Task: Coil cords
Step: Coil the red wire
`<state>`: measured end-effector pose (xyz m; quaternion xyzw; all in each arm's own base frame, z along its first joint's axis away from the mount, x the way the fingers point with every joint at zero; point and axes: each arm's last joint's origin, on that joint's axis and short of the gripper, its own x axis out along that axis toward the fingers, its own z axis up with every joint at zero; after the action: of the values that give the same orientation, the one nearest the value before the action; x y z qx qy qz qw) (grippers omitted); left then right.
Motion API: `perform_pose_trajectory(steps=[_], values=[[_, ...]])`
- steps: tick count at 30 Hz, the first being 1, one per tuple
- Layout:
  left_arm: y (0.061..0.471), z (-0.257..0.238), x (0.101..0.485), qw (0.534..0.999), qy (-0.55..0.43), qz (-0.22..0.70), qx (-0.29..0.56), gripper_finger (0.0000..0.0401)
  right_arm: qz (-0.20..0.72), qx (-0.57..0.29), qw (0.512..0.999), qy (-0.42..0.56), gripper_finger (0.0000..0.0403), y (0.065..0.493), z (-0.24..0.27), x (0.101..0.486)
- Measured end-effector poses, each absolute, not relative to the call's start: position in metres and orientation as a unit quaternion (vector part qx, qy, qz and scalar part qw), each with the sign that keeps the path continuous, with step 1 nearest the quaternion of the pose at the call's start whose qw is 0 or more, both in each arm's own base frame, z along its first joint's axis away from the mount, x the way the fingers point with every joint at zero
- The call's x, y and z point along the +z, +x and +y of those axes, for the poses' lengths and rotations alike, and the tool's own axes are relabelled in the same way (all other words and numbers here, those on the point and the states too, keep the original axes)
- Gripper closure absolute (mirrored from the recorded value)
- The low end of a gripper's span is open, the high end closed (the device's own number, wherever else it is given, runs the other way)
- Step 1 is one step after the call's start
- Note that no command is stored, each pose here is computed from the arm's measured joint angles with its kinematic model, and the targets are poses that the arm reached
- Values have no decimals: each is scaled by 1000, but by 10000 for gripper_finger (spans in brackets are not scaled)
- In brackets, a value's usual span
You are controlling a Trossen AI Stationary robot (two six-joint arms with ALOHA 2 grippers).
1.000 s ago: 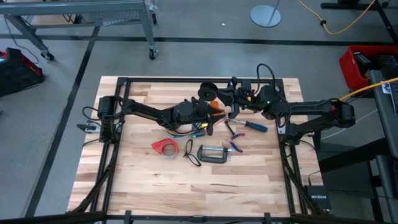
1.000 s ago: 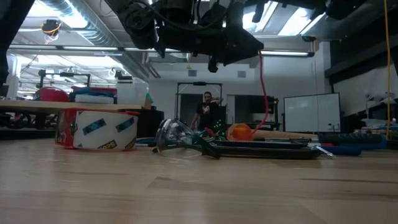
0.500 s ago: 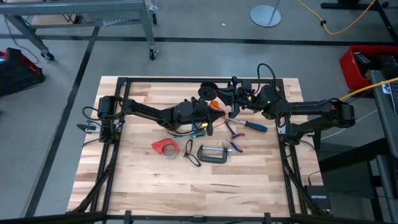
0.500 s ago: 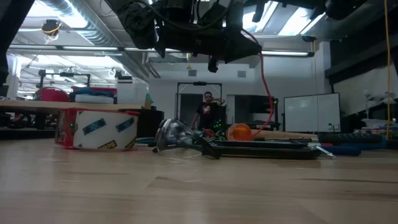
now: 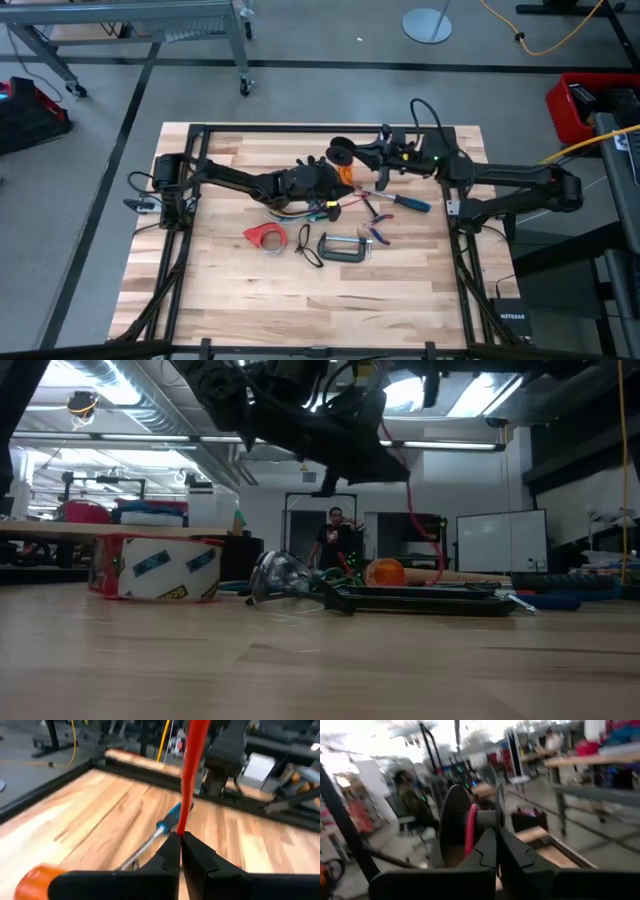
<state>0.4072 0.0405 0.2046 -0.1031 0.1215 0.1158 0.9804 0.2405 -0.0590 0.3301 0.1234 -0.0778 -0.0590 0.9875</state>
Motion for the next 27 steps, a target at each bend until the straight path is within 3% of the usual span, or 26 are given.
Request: perform_pose_trajectory(steps=[12, 20, 27], values=[[379, 53, 208, 940, -74, 257, 213, 401, 75, -104, 981, 144, 398, 192, -50, 323], [371, 86, 213, 929, -95, 247, 259, 401, 179, -80, 963, 187, 398, 208, -47, 295], [366, 99, 218, 935, -166, 242, 202, 401, 242, -132, 943, 184, 398, 232, -48, 267]])
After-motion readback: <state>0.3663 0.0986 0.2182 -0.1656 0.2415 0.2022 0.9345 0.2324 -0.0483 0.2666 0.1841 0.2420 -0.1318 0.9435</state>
